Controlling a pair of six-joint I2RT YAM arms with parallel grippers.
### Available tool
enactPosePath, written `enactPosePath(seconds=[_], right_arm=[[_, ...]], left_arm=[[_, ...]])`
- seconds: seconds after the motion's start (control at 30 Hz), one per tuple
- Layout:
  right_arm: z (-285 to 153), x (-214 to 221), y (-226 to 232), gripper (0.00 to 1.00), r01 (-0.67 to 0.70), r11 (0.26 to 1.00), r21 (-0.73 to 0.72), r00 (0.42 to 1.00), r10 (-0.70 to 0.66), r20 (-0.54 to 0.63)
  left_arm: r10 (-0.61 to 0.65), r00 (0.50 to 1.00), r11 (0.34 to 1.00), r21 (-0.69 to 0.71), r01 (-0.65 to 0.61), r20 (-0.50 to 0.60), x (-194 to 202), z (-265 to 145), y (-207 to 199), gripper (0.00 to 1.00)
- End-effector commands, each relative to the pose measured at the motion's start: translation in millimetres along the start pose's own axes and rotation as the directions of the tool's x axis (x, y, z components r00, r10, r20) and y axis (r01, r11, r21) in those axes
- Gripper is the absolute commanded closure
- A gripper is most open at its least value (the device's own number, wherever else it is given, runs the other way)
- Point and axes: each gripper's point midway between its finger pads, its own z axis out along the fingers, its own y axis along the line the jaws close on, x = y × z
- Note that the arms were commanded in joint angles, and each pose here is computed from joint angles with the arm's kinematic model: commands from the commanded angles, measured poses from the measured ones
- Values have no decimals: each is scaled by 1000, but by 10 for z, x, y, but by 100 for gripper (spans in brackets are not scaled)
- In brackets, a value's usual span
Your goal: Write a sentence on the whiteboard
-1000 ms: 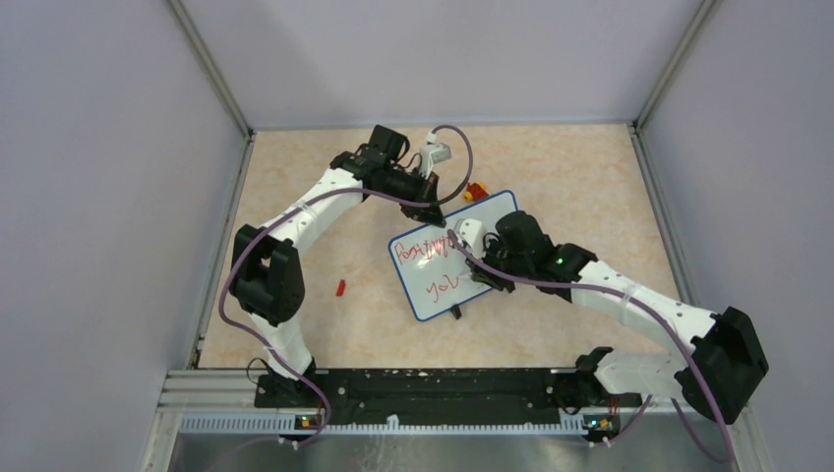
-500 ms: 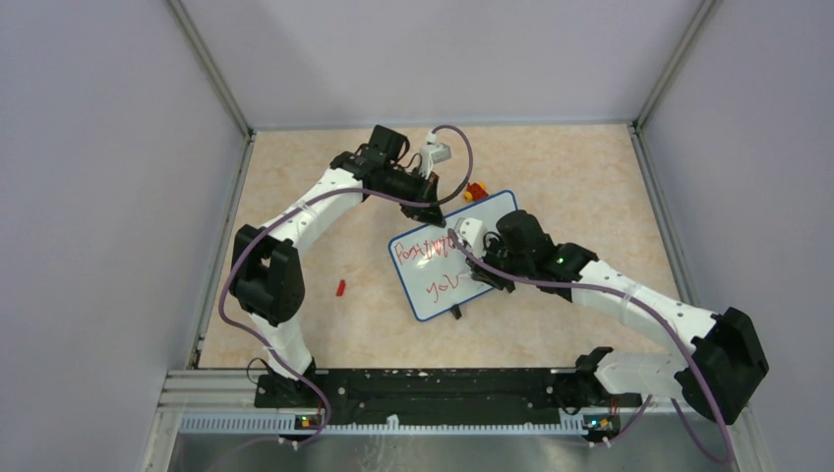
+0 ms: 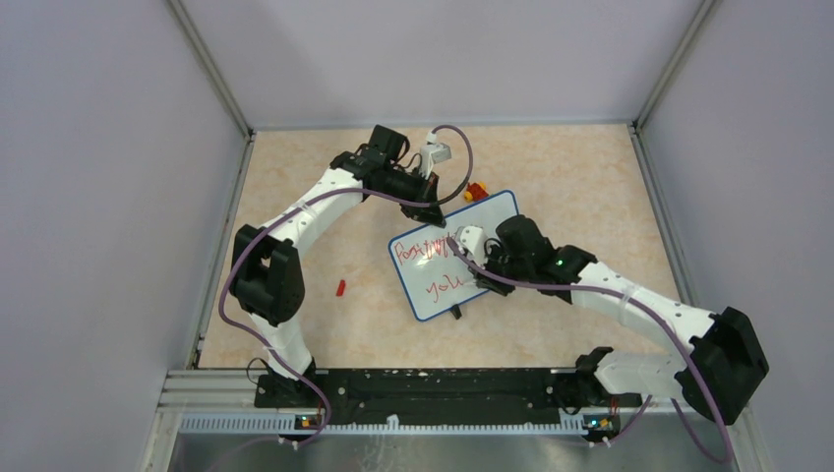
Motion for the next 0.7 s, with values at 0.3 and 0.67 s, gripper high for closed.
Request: enactPosePath(seconds=[0.3,0.67], right_arm=[[-314,-398,-163,100,22,997,79,994,-31,109],[-182,-473,-248,100,23,995,97,992,-34,123]], left_arm=[[28,999,1000,2,-28,-30,101,89,-64,100],[32,999,999,-2,-32,-31,99,85,-67,100]])
